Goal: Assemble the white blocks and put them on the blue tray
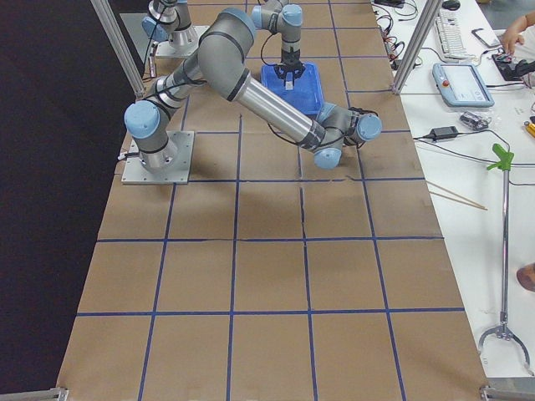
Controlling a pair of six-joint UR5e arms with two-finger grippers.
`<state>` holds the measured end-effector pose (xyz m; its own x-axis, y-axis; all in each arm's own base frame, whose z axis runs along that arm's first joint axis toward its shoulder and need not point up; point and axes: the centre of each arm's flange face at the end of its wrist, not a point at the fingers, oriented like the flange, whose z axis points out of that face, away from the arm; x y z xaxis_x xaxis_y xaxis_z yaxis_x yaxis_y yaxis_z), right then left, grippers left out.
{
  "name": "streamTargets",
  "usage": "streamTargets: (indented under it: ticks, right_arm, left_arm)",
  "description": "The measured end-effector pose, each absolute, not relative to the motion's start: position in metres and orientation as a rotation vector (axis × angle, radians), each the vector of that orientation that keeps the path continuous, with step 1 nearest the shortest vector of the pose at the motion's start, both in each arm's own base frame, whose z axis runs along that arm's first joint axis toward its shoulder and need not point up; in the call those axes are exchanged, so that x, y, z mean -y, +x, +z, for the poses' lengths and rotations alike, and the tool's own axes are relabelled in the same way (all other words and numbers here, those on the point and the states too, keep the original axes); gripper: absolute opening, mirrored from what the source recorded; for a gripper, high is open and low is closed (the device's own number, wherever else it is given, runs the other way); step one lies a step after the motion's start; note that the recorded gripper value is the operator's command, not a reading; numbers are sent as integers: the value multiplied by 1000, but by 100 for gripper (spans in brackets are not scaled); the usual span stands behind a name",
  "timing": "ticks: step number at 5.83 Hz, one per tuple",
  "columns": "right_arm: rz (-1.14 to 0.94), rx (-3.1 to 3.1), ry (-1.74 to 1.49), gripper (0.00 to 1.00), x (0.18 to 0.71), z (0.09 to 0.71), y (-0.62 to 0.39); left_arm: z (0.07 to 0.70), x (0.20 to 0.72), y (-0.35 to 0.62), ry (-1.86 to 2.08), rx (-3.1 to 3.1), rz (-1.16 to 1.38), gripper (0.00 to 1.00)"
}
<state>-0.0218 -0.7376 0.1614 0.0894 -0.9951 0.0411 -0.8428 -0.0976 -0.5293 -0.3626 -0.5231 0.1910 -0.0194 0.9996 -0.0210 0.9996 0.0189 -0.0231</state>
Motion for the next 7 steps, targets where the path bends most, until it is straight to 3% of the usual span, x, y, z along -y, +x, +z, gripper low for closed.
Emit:
streamTargets:
  ticks: [2, 3, 4, 5, 6, 7]
  right_arm:
    - [-574, -1820, -2013, 27, 740, 169, -23]
    - [-583, -1843, -2018, 27, 743, 187, -24]
    - [-590, -1886, -2009, 27, 743, 217, -25]
    - [-588, -1926, -1980, 27, 738, 245, -24]
    - [-580, -1944, -1957, 27, 728, 273, -21]
    - [-570, -1955, -1937, 27, 716, 299, -18]
  left_arm:
    - [189, 523, -363, -2199, 2248, 48, 13]
    - [188, 522, -363, -2198, 2250, 42, 22]
    - [187, 522, -363, -2196, 2250, 37, 54]
    - [187, 522, -363, -2195, 2250, 35, 64]
    - [187, 522, -363, -2196, 2249, 35, 82]
    - [189, 522, -363, -2200, 2247, 39, 83]
